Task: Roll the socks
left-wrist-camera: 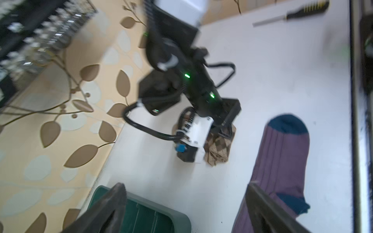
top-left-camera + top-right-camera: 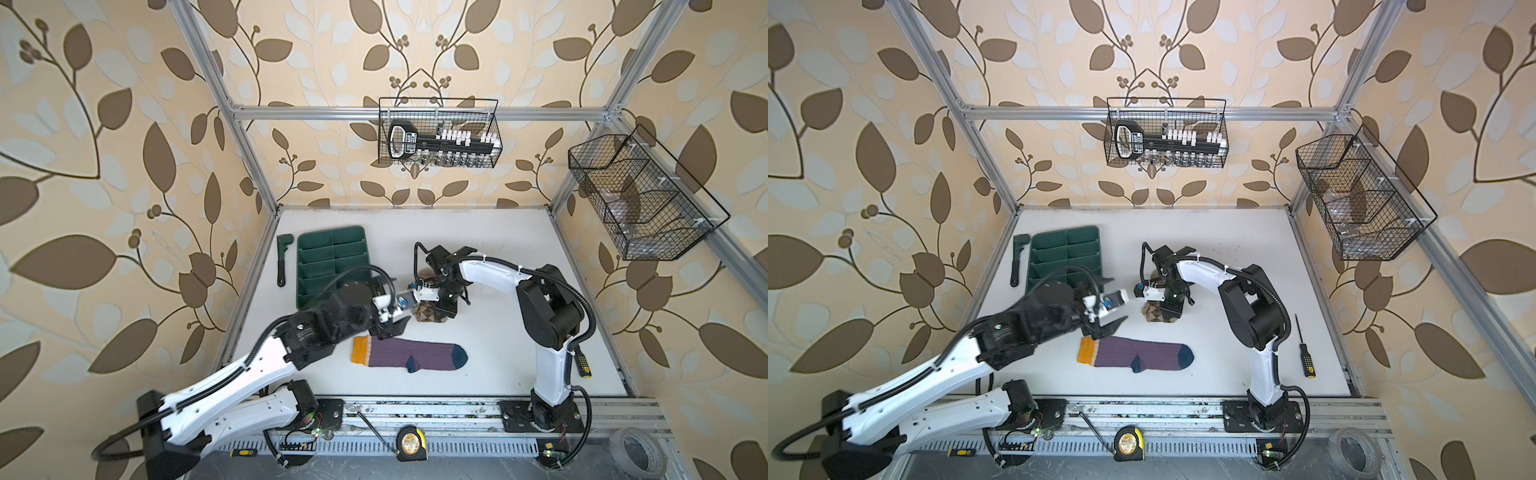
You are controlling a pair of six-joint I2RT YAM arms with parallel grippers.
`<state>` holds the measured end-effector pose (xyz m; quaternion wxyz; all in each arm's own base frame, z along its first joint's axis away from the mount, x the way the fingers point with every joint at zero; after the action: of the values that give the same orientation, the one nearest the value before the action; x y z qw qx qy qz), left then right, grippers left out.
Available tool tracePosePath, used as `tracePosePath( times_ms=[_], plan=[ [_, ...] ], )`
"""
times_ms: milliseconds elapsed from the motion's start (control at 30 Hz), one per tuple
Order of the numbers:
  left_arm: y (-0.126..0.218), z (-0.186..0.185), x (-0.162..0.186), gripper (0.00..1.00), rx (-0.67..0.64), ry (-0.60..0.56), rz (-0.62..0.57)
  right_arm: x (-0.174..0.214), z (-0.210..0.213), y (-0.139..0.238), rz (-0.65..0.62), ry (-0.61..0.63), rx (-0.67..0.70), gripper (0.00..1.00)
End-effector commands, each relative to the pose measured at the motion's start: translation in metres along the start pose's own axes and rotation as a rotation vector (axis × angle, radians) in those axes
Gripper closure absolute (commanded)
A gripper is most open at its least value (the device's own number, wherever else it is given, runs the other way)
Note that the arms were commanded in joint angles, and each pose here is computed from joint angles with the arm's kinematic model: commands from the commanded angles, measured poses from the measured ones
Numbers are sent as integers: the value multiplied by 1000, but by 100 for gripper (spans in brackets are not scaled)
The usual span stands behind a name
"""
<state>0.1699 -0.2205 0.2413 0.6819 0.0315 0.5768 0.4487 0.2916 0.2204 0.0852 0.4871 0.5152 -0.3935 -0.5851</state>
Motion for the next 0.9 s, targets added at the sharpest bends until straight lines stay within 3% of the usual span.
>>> tracePosePath(
  times_ms=[0, 233, 400, 667, 767, 867],
  plan=[
    [-46, -9, 28, 6, -126, -183, 124, 14, -6, -26, 63, -6, -52, 100],
    [-119, -18, 28, 16, -187, -182, 189, 18, -7, -33, 41, -12, -77, 100],
    [-144, -22, 25, 18, -230, -177, 141, 16, -8, -33, -3, -11, -99, 100],
    [-178, -40, 44, 26, -166, -169, 191, 18, -10, -38, -13, -20, -121, 100],
    [-186, -40, 50, 37, -170, -176, 215, 18, -7, -39, -17, -25, -135, 100],
    [-191, -38, 61, 61, -147, -179, 288, 17, -5, -36, -31, -29, -141, 100]
  ],
)
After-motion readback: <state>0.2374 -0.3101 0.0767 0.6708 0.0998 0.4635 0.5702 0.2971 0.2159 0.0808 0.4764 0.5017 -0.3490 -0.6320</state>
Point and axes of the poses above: each gripper's point midway between its finger pads, its own y axis back along the fingers, its own z axis along the line the jaws close on, x = y × z, the point moved 6 cm from there along y, back along the fingers, and after that the axes turned 15 degrees about y, right-handed, at the moved point
